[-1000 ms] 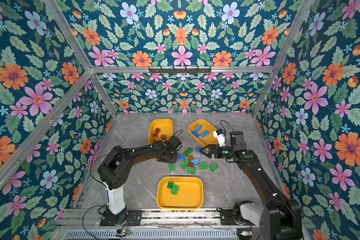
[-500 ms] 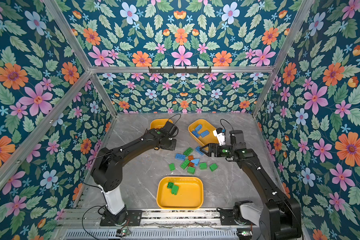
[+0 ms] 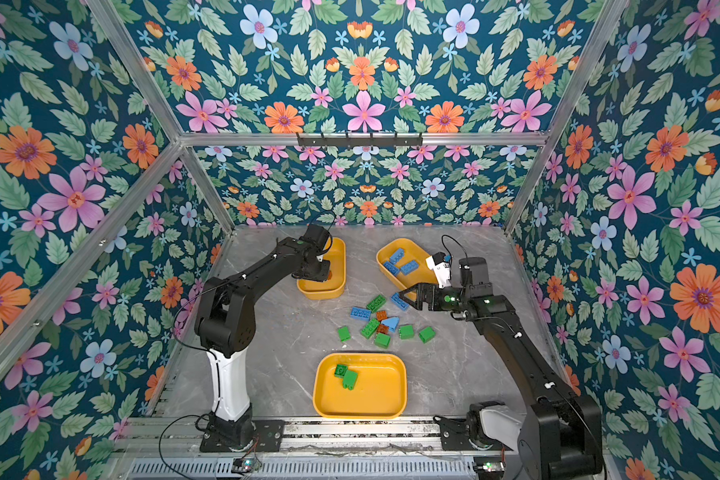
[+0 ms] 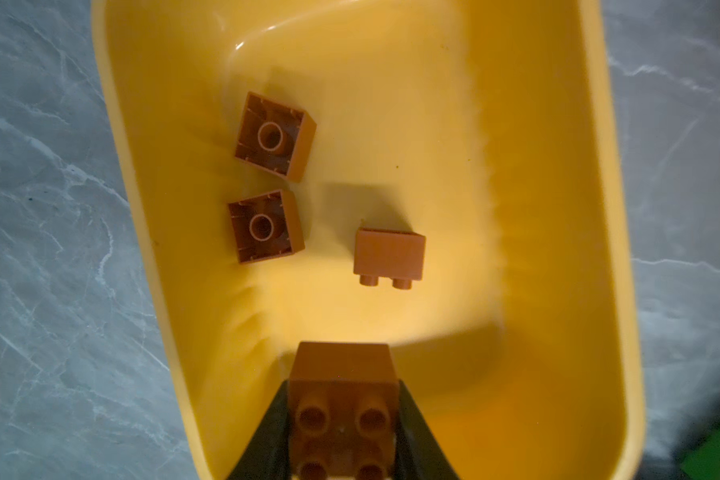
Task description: Sort the legos into containers by color
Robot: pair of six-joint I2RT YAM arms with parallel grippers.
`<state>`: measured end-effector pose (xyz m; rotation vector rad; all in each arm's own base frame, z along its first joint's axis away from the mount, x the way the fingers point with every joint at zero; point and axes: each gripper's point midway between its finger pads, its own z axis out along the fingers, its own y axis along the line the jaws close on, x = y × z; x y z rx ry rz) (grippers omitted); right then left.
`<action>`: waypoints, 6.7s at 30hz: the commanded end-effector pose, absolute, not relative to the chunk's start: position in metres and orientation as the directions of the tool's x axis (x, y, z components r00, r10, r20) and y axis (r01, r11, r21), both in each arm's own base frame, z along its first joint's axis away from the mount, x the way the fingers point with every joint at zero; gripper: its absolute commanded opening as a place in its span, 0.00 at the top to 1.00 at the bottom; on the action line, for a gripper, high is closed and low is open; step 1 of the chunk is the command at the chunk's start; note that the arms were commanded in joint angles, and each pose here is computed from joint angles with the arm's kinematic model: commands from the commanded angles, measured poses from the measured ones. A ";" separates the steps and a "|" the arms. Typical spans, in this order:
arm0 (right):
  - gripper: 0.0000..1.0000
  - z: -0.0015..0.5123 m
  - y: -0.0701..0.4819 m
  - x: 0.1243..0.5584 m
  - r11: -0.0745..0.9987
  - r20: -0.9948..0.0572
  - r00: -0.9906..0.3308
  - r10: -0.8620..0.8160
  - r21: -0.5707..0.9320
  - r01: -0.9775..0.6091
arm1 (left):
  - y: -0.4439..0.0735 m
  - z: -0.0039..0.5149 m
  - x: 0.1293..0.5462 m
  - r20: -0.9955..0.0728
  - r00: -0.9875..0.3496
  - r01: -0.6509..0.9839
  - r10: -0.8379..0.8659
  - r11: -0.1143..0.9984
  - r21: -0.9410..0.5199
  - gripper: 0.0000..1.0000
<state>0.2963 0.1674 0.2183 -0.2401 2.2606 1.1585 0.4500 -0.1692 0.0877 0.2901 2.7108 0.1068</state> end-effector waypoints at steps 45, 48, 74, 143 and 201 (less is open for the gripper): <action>0.01 0.205 0.169 0.293 0.595 -0.567 -0.819 0.086 0.689 -0.415 | -0.253 0.032 0.257 -0.273 -0.962 -0.019 -0.026 0.999 -0.028 0.42; 0.01 0.204 0.169 0.294 0.595 -0.568 -0.818 0.086 0.688 -0.415 | -0.252 0.027 0.257 -0.270 -0.962 -0.026 -0.031 0.999 -0.023 0.45; 0.01 0.206 0.170 0.299 0.597 -0.572 -0.816 0.078 0.682 -0.421 | -0.269 0.073 0.268 -0.299 -0.946 0.163 0.128 0.982 -0.096 0.76; 0.01 0.211 0.165 0.294 0.620 -0.565 -0.822 0.067 0.669 -0.409 | -0.312 0.077 0.338 -0.362 -0.131 0.979 0.923 0.178 0.101 0.28; 0.01 0.204 0.161 0.287 0.636 -0.544 -0.836 0.066 0.669 -0.385 | -0.318 0.034 0.326 -0.303 -0.189 0.979 0.934 0.201 0.008 0.78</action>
